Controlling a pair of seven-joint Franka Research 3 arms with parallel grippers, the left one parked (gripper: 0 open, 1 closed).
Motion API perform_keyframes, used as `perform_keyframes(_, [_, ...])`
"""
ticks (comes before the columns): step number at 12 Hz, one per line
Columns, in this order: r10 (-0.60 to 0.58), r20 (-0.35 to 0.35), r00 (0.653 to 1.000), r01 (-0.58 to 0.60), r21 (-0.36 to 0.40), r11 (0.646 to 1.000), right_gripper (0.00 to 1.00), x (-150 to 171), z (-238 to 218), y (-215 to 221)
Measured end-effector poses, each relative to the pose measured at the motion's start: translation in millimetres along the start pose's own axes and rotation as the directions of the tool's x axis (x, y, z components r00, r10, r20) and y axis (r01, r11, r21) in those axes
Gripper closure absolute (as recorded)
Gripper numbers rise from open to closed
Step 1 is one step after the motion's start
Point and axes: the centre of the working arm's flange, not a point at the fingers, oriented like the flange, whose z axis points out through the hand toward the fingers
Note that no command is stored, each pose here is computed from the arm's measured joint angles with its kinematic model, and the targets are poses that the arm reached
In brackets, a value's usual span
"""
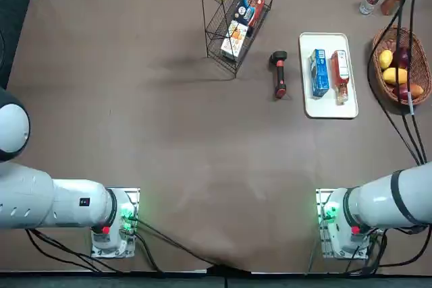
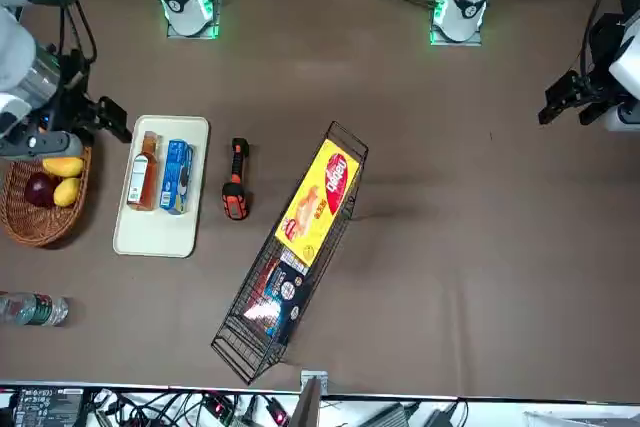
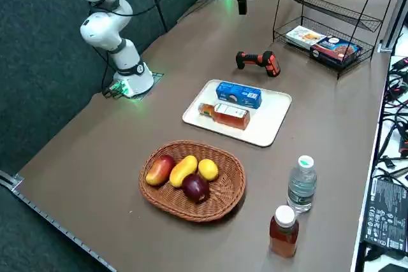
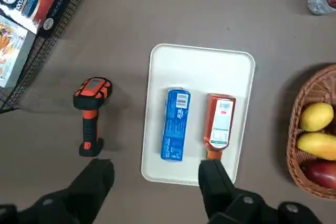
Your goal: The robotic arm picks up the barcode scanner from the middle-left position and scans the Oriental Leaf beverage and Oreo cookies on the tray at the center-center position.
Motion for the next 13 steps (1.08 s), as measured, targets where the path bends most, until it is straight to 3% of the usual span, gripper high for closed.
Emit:
perform_keyframes(5, [0.011,0.009,1.000,-0.012,0.066,0.998,0.00,17,32,-43])
perform_keyframes(13, [0.013,0.012,1.000,-0.014,0.074,0.997,0.00,24,96,-111])
